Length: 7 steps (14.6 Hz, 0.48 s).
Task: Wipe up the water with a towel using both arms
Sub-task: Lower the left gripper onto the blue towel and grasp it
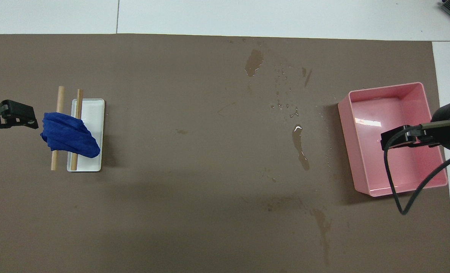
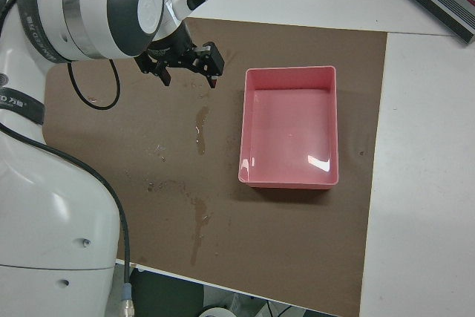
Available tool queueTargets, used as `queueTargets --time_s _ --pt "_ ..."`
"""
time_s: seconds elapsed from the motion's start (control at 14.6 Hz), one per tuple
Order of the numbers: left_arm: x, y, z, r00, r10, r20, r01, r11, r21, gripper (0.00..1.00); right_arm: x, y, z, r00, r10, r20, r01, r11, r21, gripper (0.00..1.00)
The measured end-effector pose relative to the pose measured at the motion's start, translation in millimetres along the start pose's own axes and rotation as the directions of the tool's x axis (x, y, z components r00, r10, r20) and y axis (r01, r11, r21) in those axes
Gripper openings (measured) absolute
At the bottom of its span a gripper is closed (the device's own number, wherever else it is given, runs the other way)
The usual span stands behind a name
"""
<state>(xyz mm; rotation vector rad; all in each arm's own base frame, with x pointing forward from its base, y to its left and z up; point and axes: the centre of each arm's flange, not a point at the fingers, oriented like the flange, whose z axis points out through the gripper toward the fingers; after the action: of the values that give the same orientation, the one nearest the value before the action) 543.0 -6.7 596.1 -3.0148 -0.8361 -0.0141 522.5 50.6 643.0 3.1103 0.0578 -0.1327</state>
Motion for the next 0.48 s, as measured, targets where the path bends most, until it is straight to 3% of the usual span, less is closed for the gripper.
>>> queueTargets --time_s 0.21,0.48 --pt "5 1 32 0.961 -0.278 -0.016 0.277 0.961 -0.018 0.99 0 0 0 1.000 0.000 0.000 0.000 1.000 0.000 1.00" --pt "8 4 77 0.838 -0.545 -0.032 0.544 0.838 -0.050 0.95 0 0 0 1.000 0.000 0.000 0.000 1.000 0.000 1.00"
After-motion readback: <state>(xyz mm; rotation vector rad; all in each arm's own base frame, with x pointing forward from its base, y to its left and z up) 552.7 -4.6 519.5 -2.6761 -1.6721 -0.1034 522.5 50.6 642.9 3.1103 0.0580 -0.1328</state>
